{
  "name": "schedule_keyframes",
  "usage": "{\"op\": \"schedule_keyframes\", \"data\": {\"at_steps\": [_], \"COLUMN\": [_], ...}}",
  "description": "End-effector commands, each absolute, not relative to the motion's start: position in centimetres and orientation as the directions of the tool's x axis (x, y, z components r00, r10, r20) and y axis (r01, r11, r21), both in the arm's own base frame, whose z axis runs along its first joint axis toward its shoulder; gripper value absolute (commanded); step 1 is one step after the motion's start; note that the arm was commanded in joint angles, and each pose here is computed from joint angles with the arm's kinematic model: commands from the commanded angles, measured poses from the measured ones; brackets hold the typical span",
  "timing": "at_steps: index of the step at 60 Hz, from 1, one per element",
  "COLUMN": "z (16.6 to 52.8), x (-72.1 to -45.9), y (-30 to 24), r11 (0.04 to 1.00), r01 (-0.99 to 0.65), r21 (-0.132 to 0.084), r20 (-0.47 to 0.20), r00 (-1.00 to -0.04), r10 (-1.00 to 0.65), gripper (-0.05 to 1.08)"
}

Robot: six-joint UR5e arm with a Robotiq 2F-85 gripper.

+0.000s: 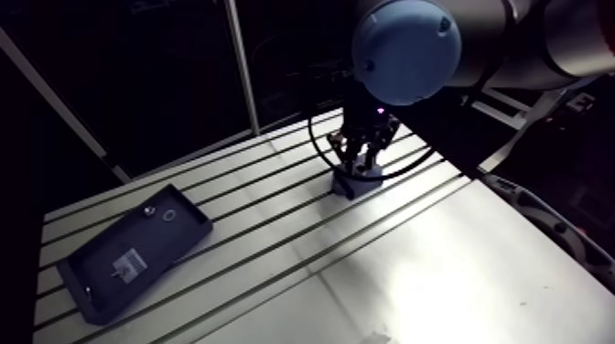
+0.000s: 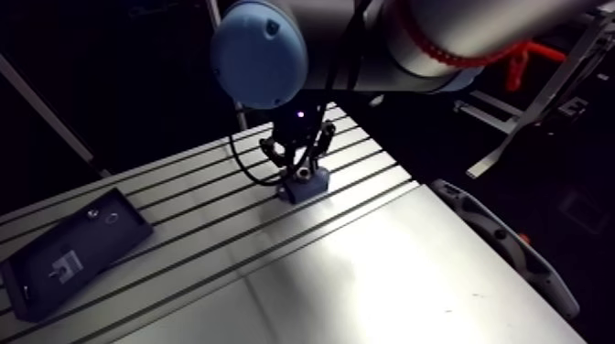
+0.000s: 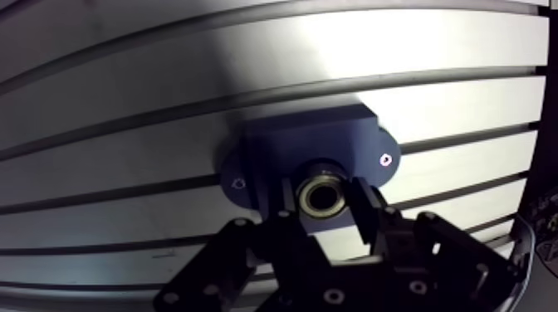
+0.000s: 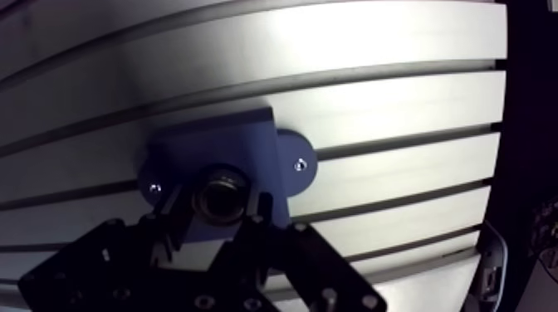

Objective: Pick up the bearing and press it into the housing until flush.

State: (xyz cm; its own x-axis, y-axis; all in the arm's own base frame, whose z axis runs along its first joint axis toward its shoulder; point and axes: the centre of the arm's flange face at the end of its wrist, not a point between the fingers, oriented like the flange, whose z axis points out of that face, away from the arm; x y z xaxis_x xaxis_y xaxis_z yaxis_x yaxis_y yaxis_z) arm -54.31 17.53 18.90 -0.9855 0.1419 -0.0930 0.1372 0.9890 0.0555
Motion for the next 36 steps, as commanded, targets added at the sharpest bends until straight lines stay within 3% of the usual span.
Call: {"op": "schedule_keyframes", "data": {"at_steps": [1,36], "z": [18.87,18.34], "x": [-54.34,-54.57], "y": [17.55,17.68], "r11": [0.989,0.989], "r01": [0.138,0.137], "r21": [0.056,0.053], "r20": [-0.09,-0.097], "r00": [-0.986,-0.985], "r10": [0.142,0.142], "gripper": [0.65,0.65]}}
